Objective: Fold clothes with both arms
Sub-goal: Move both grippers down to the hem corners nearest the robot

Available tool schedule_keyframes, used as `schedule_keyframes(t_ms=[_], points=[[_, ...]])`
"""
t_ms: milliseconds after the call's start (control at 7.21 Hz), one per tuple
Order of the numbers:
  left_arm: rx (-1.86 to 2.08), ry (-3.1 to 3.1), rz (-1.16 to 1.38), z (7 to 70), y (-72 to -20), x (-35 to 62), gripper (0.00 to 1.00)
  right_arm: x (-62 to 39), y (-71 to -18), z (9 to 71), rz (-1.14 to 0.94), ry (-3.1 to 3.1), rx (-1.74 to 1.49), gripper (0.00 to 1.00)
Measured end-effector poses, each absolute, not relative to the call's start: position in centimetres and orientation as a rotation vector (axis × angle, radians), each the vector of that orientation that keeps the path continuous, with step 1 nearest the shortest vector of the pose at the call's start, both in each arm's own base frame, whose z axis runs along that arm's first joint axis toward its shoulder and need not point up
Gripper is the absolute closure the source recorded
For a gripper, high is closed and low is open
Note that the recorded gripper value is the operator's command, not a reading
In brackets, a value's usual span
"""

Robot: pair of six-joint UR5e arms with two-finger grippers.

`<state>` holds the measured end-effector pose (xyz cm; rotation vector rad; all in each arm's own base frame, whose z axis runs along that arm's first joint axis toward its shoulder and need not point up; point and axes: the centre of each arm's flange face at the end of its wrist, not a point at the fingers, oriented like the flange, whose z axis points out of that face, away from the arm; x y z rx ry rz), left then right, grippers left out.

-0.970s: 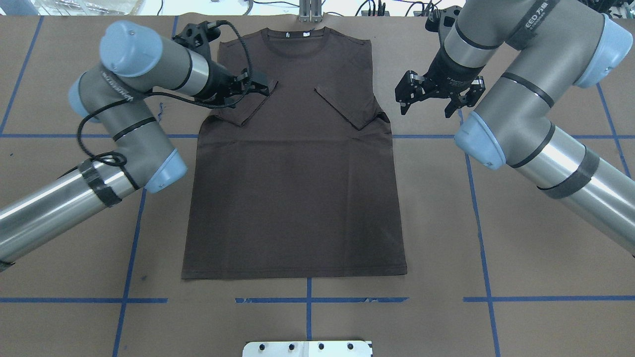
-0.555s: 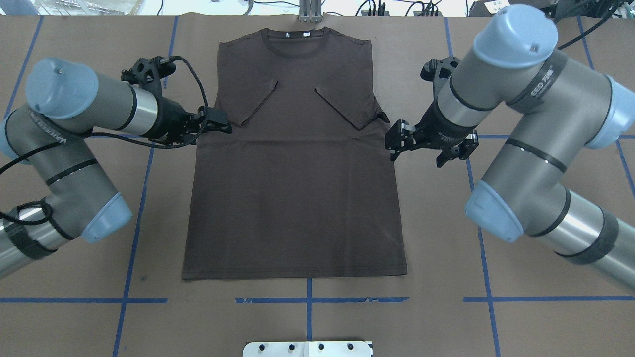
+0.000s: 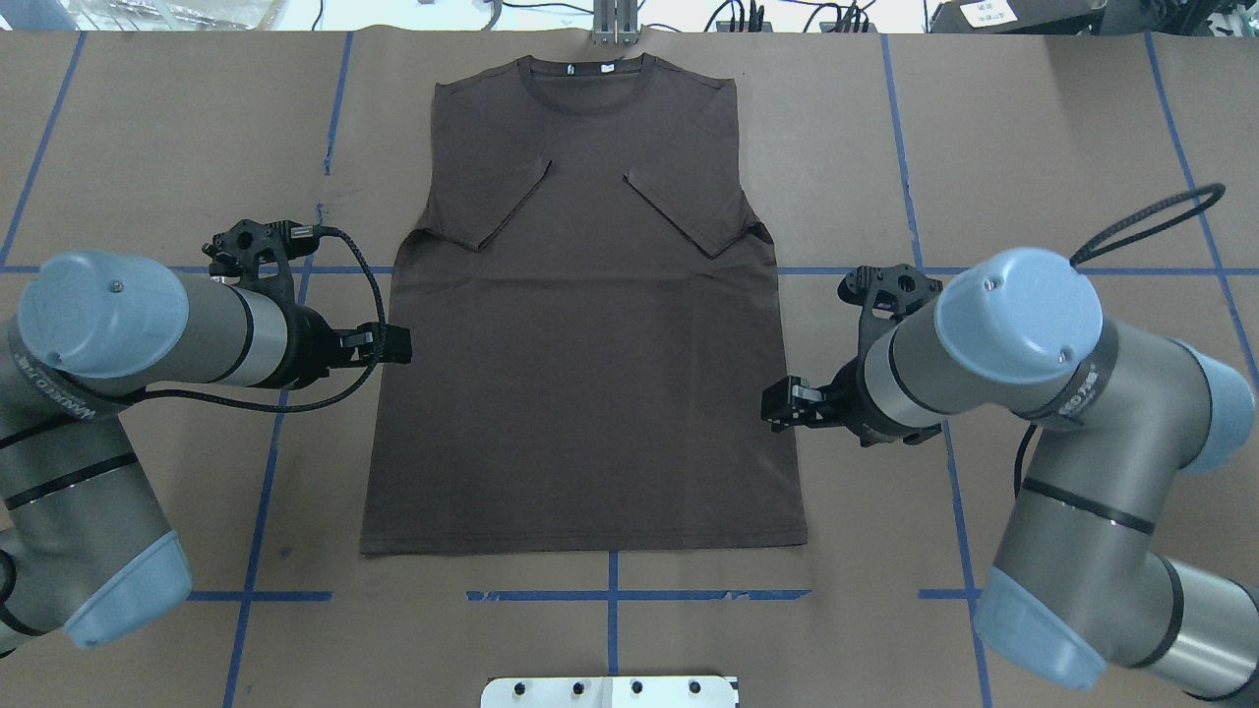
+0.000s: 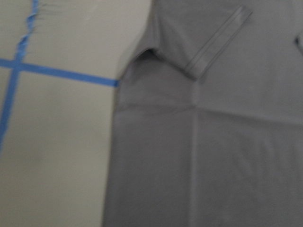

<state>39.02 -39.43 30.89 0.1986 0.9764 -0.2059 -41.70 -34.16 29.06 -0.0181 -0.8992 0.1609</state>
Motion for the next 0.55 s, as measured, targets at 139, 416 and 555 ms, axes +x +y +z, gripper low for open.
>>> schedule_keyframes(t_ms=[139,416,555], points=[[0.198,0.966,-0.200,30.1,-38.6,38.7,0.00,-43.3,-31.9,30.1,0.173,-0.888,-0.005,0.00],[0.197,0.964,-0.195,29.5,-38.2,38.5,0.00,-47.2,-28.4,32.0,0.163,-0.845,0.000,0.00],[0.198,0.967,-0.195,29.3,-38.1,38.5,0.00,-48.5,-27.8,33.1,0.159,-0.819,-0.005,0.00]])
